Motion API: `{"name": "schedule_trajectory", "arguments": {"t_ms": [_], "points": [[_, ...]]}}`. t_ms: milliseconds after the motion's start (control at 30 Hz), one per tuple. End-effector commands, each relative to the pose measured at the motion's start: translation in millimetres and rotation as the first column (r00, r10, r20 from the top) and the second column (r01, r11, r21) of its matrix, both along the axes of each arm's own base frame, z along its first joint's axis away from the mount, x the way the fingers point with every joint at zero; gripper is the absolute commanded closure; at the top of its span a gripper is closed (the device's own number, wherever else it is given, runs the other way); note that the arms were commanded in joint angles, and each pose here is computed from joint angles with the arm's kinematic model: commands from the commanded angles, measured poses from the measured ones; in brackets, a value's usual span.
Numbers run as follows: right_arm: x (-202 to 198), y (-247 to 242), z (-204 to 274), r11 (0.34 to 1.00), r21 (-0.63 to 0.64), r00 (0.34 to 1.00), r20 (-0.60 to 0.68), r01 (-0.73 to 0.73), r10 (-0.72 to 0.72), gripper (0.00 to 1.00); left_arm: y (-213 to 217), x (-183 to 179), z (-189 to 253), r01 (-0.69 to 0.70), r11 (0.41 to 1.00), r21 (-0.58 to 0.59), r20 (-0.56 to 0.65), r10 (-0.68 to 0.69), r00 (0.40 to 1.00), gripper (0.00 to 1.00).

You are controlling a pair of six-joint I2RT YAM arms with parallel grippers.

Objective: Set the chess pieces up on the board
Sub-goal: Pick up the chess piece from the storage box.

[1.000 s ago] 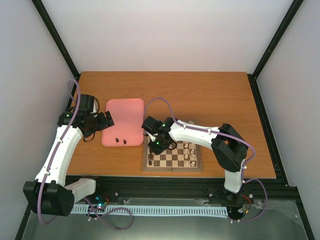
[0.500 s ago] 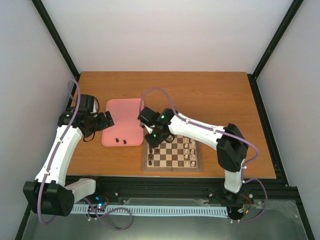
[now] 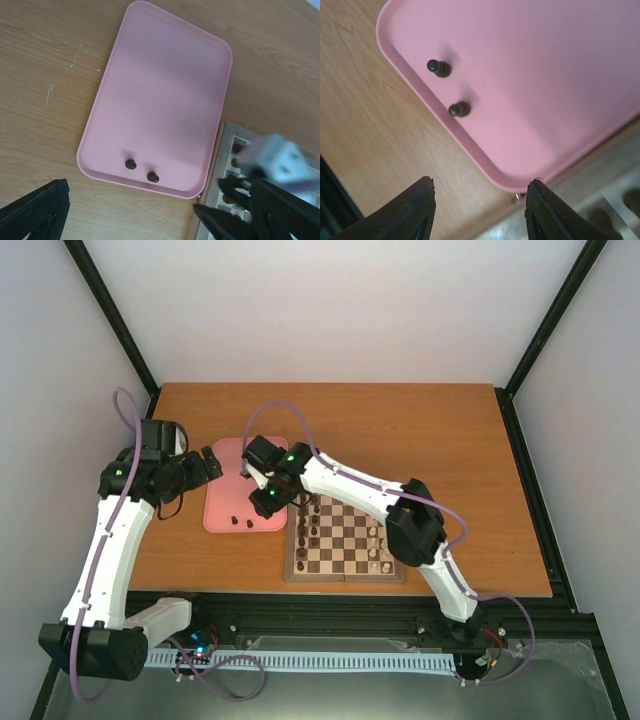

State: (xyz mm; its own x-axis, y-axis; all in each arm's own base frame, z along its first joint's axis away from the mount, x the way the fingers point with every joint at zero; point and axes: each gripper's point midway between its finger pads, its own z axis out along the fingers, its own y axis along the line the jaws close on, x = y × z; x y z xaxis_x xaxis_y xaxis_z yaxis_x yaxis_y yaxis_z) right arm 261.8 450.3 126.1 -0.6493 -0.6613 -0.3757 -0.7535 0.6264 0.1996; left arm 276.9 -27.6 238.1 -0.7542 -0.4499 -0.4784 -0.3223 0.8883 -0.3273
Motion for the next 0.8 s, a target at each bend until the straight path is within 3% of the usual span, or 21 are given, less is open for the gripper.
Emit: {"name": "schedule_trajectory", "arguments": {"t_ms": [0, 367, 767], "points": [[-3, 33, -14, 0.996, 0.069, 0.997, -0.044, -0.056, 0.059, 0.49, -1, -10, 17, -0.025, 0.999, -0.042, 0.035, 0.027, 0.999, 0.00], [1, 69, -45, 0.988, 0.129, 0.990, -0.109, -0.079, 0.094, 0.53, -7, -15, 6, 0.001, 0.998, -0.063, -0.007, -0.001, 1.000, 0.00], [6, 75, -75, 0.993, 0.101, 0.989, -0.124, -0.067, 0.080, 0.64, -7, -19, 12, 0.002, 0.998, -0.062, 0.002, -0.002, 1.000, 0.00]]}}
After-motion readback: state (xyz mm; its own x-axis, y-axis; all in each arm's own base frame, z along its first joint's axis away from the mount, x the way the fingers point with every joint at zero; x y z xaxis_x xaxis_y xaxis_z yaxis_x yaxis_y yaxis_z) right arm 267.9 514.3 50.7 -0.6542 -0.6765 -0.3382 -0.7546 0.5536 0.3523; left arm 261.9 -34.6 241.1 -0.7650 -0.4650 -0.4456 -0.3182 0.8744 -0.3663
